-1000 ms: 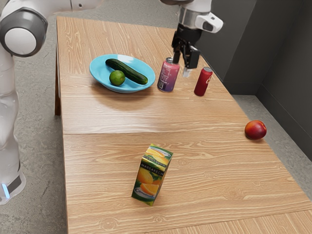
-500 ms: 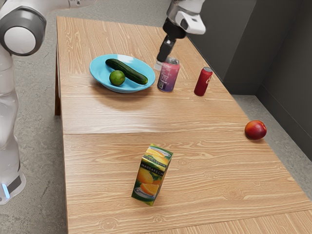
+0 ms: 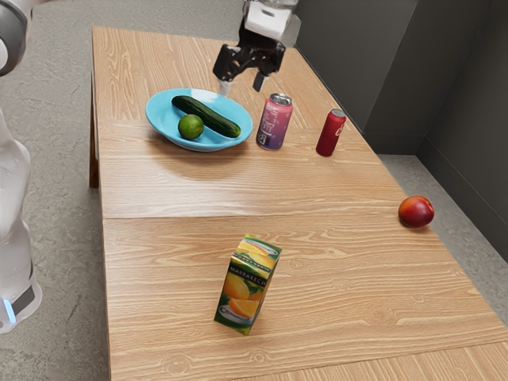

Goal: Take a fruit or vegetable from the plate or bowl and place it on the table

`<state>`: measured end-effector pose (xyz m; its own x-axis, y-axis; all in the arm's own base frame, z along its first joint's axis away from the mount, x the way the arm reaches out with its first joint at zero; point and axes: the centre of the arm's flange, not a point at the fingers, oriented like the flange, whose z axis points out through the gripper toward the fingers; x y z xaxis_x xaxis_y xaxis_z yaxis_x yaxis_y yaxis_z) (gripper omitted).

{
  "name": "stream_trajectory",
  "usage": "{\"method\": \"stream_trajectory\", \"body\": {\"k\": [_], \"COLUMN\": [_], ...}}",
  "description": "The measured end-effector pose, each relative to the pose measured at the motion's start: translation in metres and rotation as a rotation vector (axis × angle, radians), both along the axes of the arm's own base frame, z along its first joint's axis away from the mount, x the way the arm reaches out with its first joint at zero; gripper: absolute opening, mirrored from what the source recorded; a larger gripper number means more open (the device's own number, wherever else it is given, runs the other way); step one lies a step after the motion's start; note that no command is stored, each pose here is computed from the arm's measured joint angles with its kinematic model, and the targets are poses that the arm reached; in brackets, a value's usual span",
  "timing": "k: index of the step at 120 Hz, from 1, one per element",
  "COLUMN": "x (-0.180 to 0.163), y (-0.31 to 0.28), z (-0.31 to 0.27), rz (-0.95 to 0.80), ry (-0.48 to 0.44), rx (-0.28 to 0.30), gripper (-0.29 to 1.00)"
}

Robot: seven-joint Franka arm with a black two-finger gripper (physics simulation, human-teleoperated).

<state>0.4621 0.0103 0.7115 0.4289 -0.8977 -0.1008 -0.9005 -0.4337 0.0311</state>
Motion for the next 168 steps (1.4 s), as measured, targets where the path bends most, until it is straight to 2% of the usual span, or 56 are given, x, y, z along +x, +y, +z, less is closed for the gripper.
{"method": "stream_trajectory", "body": {"k": [35, 61, 83, 128, 168], "x": [0.019, 0.019, 0.017, 0.019, 0.018], "y": [-0.004, 0.054, 0.117, 0.177, 0.238], "z": [-0.039, -0.102, -0.129, -0.156, -0.206], "rz": [-0.389, -0.480, -0.478, -0.465, -0.384], "ry": [0.094, 0.126, 0.071, 0.010, 0.059], "rx": [-0.066, -0.122, -0.145, -0.112, -0.116], "gripper": [0.70, 0.70, 0.70, 0.70, 0.70]}}
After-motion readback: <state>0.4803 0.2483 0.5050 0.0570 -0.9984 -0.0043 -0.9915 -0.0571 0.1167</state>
